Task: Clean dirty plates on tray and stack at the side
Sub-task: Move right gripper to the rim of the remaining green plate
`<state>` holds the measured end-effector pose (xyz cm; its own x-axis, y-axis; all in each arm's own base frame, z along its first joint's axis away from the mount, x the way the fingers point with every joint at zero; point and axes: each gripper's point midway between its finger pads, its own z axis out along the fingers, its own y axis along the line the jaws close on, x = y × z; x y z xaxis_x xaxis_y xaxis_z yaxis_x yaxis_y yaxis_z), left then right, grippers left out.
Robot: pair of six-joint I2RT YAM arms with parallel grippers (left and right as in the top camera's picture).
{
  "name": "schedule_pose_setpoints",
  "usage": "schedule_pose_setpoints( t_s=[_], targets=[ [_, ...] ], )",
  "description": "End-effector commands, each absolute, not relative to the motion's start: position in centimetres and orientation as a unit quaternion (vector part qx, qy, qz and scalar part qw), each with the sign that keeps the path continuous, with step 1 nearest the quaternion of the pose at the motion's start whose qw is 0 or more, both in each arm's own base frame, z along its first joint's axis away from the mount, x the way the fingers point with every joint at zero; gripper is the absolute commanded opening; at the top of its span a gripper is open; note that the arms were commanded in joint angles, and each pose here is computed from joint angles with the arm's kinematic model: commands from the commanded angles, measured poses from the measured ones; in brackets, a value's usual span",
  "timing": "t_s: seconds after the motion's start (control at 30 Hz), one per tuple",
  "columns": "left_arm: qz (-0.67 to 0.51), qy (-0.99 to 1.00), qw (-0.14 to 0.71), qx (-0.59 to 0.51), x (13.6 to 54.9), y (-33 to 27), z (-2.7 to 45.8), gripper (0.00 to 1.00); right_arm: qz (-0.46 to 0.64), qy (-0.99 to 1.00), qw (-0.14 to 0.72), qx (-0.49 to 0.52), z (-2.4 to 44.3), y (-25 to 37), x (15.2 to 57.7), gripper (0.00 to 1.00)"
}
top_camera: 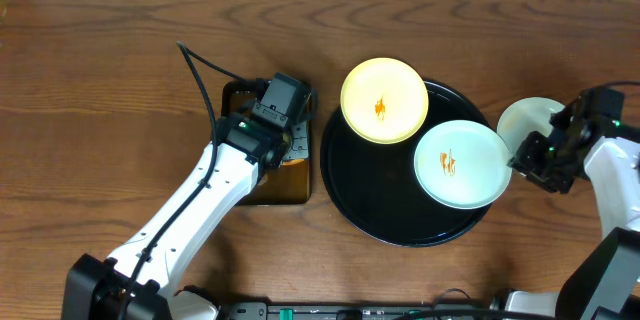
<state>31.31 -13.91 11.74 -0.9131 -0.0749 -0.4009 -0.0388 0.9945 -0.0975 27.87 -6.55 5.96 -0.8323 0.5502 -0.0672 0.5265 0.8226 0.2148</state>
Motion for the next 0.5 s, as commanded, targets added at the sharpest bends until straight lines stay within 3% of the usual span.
schedule_pose_setpoints(
  t_s=[0.0, 0.17, 0.37, 0.47],
  targets=[
    [-0.031, 0.977, 0.209, -0.029, 31.5, -13.5, 11.6, 0.07, 0.099, 0.957, 0.048, 0.269, 4.7, -5.6, 26.9, 0.42],
    [-0.031, 0.977, 0.209, -0.029, 31.5, -13.5, 11.6, 0.07, 0.112, 0.951, 0.035, 0.284, 2.5, -4.7, 25.6, 0.40],
    [-0.031, 0.977, 0.209, -0.029, 31.5, -13.5, 11.6, 0.07, 0.161, 0.946, 0.034, 0.278, 1.5, -2.7, 25.2, 0.07],
    [-0.031, 0.977, 0.209, -0.029, 31.5, -13.5, 11.6, 0.07, 0.161, 0.947, 0.041, 0.277, 1.8, -2.8, 25.4, 0.01]
  ],
)
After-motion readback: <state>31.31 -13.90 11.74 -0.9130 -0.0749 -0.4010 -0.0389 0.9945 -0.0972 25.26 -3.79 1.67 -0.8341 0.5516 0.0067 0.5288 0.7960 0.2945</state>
